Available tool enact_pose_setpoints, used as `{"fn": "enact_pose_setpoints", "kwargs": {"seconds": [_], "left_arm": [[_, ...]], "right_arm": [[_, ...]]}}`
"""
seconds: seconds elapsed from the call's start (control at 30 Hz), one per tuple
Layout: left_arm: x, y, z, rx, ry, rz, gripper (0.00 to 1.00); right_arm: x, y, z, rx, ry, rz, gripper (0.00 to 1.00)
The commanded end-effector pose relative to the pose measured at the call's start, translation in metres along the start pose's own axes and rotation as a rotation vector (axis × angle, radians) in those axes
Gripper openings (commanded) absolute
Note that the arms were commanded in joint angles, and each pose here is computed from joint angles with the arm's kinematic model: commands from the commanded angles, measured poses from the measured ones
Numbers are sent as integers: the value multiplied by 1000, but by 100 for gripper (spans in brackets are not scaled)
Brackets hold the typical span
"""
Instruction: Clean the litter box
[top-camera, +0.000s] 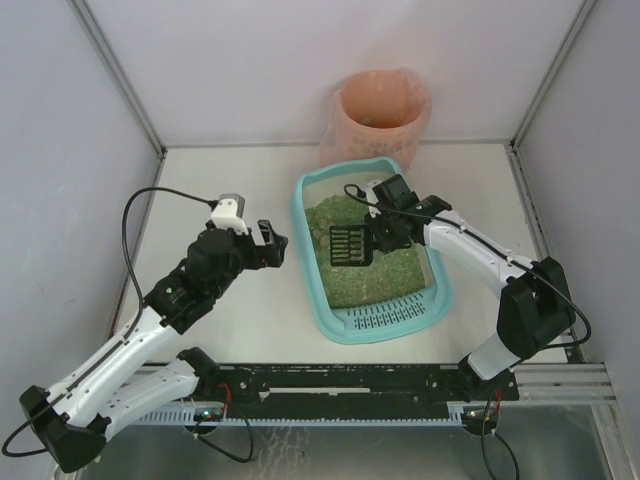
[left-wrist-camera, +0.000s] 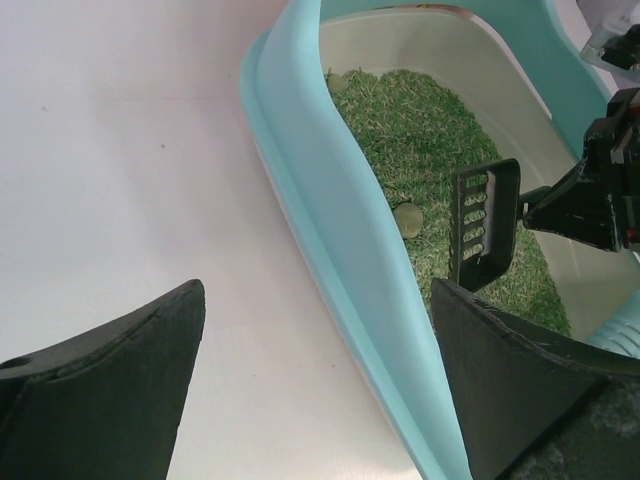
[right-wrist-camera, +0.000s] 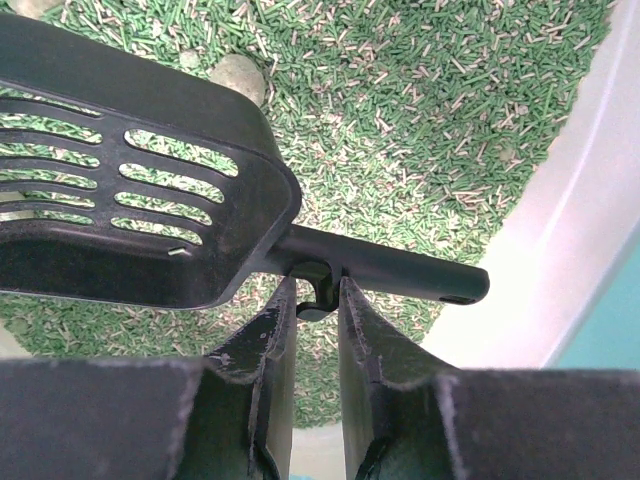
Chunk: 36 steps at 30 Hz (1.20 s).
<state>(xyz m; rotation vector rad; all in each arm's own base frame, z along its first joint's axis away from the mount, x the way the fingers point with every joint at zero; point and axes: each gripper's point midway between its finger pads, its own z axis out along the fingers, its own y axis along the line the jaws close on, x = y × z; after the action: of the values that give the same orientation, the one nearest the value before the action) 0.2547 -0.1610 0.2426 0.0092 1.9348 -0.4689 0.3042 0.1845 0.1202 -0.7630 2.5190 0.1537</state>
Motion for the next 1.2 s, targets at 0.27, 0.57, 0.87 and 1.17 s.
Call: {"fn": "enact_pose_setpoints", "kwargs": {"seconds": [0.27, 0.57, 0.87, 1.17], "left_arm": [[-48, -39, -14, 145, -68, -7, 96], [-55, -52, -29, 231, -105, -14, 93], [-51, -81, -22, 326, -106, 10, 94], [-63, -119, -9, 332, -158, -30, 98]], "right_arm": [[-59, 11, -52, -41, -239, 232, 0], [-87, 7, -97, -95, -366, 487, 0], [-91, 5, -129, -143, -432, 638, 0], [-89, 13, -137, -204, -409, 755, 0]]}}
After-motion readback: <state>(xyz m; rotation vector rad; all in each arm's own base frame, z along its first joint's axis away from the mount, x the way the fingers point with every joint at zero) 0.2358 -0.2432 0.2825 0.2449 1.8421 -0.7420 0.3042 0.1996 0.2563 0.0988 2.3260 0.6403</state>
